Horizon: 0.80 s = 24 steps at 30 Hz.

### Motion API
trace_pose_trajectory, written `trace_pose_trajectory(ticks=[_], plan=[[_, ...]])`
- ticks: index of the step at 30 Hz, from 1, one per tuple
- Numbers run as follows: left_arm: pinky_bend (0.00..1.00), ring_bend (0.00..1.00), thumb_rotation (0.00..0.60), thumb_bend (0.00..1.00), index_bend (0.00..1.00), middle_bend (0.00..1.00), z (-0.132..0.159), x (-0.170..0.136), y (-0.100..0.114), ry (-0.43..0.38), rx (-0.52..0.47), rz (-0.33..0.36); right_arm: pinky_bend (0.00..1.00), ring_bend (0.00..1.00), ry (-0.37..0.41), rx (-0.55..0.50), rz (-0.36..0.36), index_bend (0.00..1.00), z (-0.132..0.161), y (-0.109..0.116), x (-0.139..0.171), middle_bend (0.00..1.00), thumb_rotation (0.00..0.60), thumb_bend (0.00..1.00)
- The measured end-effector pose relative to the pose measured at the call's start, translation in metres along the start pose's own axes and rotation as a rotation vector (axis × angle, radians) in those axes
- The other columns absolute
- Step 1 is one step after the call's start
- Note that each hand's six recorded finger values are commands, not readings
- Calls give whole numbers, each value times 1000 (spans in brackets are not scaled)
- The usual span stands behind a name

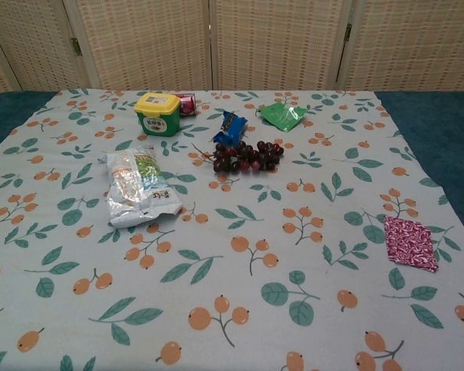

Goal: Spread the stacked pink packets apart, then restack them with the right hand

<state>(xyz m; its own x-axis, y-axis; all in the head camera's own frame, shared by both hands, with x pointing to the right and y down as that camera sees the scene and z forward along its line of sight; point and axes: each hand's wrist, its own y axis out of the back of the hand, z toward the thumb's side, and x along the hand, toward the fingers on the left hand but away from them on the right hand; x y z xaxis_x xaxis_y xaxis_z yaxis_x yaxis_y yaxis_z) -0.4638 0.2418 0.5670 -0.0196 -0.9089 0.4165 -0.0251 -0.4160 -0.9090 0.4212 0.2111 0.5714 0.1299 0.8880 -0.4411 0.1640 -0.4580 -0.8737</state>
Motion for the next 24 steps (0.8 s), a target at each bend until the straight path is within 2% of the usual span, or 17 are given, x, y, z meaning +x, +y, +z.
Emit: trace_pose_trajectory(ticks=[9,13,14,15,16,19,22,24], plan=[[0,0,600,194,0,0,0,-2,-4,2,-5,-12,0,16,34,-27,64,60,8,-15,0,48,600,82],[0,2,600,194,0,0,2,-2,-4,-5,-7,-13,0,0,45,-57,107,152,12,-27,-3,46,595,82],[0,4,600,194,0,0,2,-3,-4,-6,-8,-12,0,0,48,-67,119,170,14,-29,-4,43,573,82],[0,5,600,194,0,0,2,-3,-4,-5,-10,-12,0,0,52,-78,132,183,16,-31,-5,39,527,82],[0,7,600,194,0,0,2,-3,-4,-5,-12,-12,0,0,57,-95,150,193,18,-35,-7,34,456,82],[0,9,600,193,0,0,2,-4,-6,-4,-15,-17,0,0,76,-146,194,219,27,-42,-13,29,332,82],[0,13,600,194,2,0,2,-5,-7,-6,-17,-21,0,0,97,-197,239,231,36,-50,-21,30,278,82],[0,13,600,194,4,0,1,-6,-7,-4,-20,-21,0,0,106,-213,267,235,40,-55,-25,30,266,82]])
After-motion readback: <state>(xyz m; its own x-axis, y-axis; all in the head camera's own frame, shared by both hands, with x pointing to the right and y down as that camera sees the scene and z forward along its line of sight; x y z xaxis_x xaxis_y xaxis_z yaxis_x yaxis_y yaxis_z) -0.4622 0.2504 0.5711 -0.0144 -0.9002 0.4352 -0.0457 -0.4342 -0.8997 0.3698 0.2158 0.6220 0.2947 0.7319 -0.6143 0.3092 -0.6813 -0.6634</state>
